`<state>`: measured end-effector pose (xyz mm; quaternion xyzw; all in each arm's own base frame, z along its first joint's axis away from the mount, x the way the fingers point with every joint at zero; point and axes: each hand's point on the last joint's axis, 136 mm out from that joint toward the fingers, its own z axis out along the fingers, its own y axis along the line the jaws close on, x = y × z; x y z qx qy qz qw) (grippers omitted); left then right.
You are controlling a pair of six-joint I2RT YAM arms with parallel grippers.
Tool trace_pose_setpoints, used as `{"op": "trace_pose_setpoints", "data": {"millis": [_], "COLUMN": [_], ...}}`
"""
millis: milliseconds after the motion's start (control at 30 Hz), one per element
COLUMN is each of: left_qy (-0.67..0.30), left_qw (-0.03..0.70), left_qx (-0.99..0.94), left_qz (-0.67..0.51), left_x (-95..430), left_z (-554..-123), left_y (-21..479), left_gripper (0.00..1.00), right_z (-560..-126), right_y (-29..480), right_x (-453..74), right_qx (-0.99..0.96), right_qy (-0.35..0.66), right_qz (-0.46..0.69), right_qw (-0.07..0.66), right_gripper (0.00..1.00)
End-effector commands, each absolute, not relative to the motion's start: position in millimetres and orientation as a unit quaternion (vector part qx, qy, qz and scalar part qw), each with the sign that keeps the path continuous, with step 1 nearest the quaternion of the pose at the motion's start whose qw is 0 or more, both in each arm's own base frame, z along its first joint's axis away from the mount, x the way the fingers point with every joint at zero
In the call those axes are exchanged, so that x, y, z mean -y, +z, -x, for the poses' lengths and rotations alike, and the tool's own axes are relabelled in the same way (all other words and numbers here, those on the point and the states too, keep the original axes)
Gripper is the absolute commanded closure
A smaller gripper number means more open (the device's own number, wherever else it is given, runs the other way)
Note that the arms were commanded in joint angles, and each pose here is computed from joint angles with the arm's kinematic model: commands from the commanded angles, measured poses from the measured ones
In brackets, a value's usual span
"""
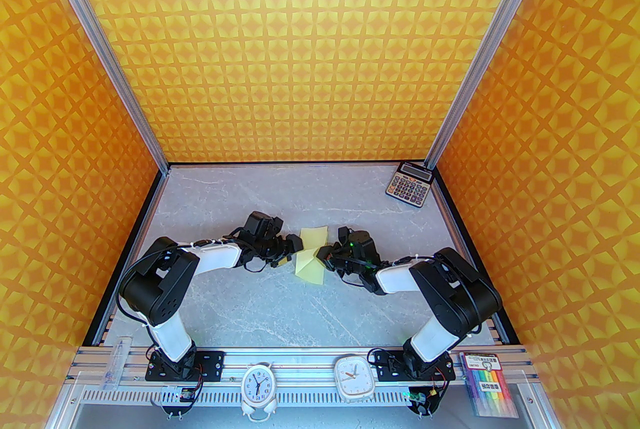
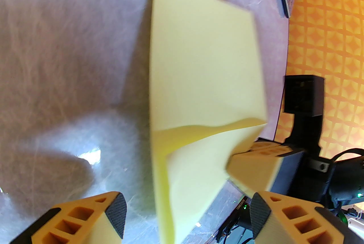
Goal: Fold a paper plane with a square sheet of paper (fold left side to right side)
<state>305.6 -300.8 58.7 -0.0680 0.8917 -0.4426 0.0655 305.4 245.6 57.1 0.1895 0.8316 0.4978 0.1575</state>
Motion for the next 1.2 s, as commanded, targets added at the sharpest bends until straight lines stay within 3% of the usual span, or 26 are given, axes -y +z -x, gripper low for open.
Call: {"op": "trace_pose_setpoints", "data": {"millis": [0, 300, 433, 500, 733, 800, 833, 900, 1000, 1167], "left_qy": [-0.443, -0.476, -0.498, -0.509, -0.528, -0.535, -0.536, -0.54, -0.548, -0.546], "left_qw": [0.035, 0.013, 0.023, 0.027, 0.042, 0.045, 0.044, 0.045, 0.048, 0.053], "left_qx": [-0.892, -0.875, -0.863, -0.856, -0.844, -0.84, -0.839, -0.835, -0.83, -0.831], "left_qz": [0.076, 0.085, 0.085, 0.085, 0.084, 0.085, 0.086, 0.09, 0.096, 0.094], "left_x": [306.1, 323.7, 325.9, 327.0, 328.2, 329.8, 329.9, 329.6, 328.4, 325.2], "left_z": [-295.4, -289.3, -289.5, -289.8, -292.0, -293.5, -293.8, -294.6, -295.7, -296.7], "left_y": [47.6, 41.7, 49.3, 52.7, 61.4, 62.7, 62.4, 62.5, 64.5, 70.5], "left_gripper": [0.26, 0.39, 0.51, 0.63, 0.81, 0.82, 0.84, 0.89, 0.94, 1.0], "right_z": [-305.9, -307.1, -308.0, -308.8, -307.9, -307.0, -306.5, -305.0, -302.6, -298.2], "right_y": [65.1, 64.9, 65.2, 65.0, 66.9, 67.0, 66.5, 65.1, 63.9, 73.1], "right_x": [-246.1, -245.2, -244.1, -243.2, -241.4, -240.5, -239.8, -236.7, -226.5, -203.1], "right_qx": [-0.827, -0.826, -0.824, -0.823, -0.82, -0.82, -0.82, -0.82, -0.822, -0.833], "right_qy": [0.508, 0.509, 0.51, 0.512, 0.517, 0.517, 0.517, 0.515, 0.508, 0.482], "right_qz": [-0.177, -0.179, -0.18, -0.182, -0.182, -0.183, -0.183, -0.187, -0.195, -0.196], "right_qw": [0.165, 0.165, 0.166, 0.166, 0.166, 0.166, 0.165, 0.165, 0.169, 0.189], "right_gripper": [1.0, 0.98, 0.96, 0.95, 0.77, 0.76, 0.73, 0.57, 0.54, 0.34]}}
